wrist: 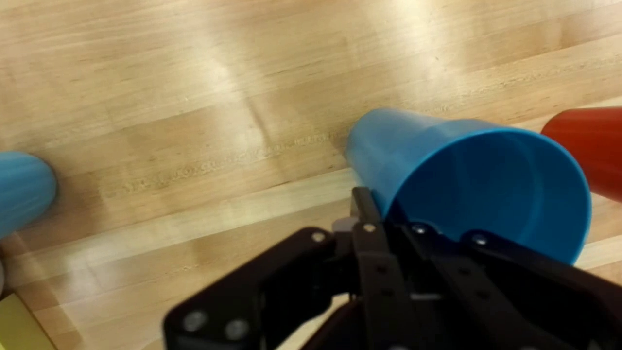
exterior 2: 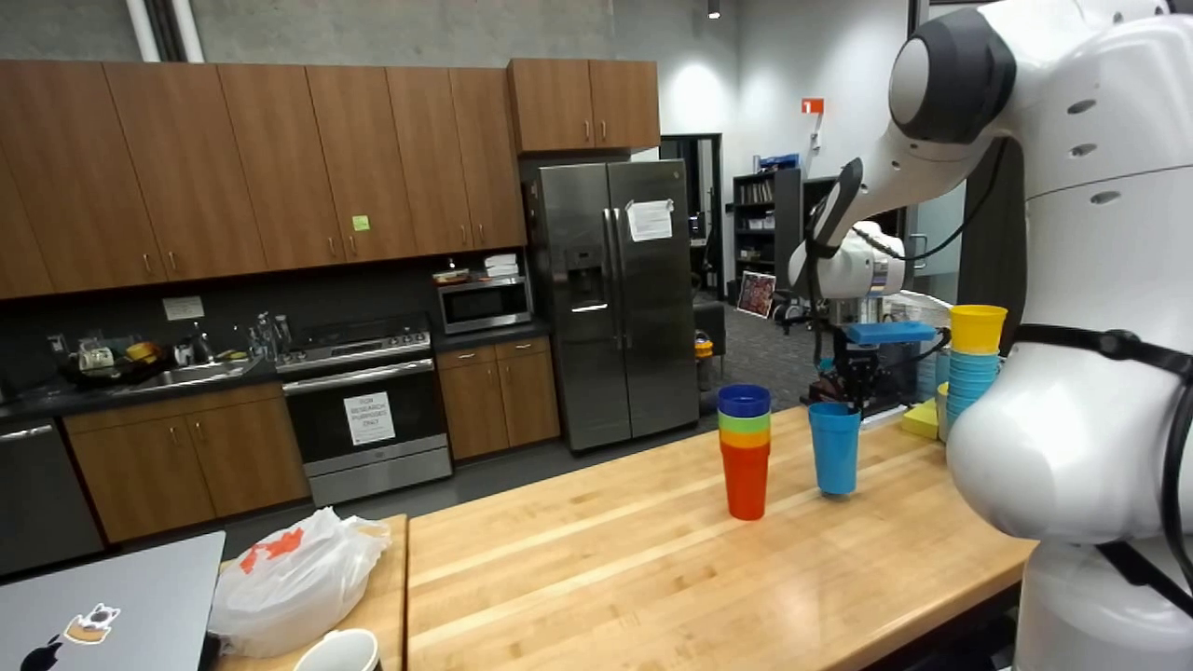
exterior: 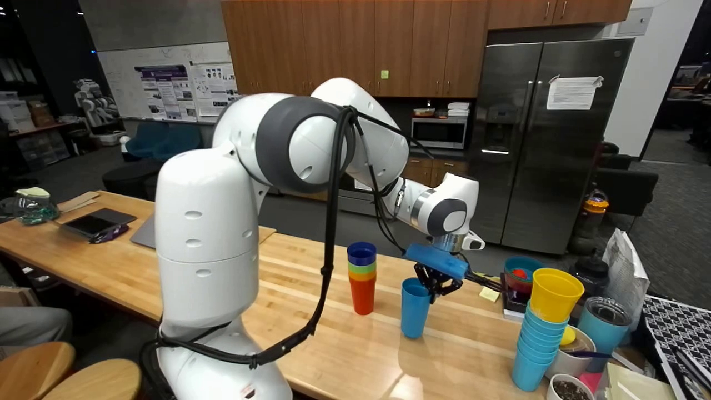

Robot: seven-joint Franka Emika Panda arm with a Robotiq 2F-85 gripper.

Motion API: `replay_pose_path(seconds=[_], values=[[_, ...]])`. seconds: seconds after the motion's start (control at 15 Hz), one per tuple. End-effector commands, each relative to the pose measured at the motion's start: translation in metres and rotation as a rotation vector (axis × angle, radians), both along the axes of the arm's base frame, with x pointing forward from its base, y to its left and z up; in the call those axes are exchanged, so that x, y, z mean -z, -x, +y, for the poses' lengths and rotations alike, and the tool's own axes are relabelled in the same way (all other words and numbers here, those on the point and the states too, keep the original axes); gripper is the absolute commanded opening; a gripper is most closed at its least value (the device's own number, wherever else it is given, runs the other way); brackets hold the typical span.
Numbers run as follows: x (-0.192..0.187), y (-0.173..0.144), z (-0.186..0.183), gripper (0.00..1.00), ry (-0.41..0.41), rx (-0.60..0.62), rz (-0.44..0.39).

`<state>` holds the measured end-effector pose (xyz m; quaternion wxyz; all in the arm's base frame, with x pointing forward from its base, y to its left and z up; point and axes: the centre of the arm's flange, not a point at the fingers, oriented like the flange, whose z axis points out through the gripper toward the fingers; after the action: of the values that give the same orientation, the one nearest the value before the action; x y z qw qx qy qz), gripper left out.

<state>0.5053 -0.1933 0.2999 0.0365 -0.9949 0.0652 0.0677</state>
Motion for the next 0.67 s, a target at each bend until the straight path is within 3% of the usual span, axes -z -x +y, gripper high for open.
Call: replay_pose_path(seconds=[0.0, 0.6], values=[[0.0073, -0.0059, 0.0015, 0.01, -0.012, 0.008, -0.006], [0.0097, -0.0045, 0.0032, 0.01, -0.025, 0.003, 0.009]])
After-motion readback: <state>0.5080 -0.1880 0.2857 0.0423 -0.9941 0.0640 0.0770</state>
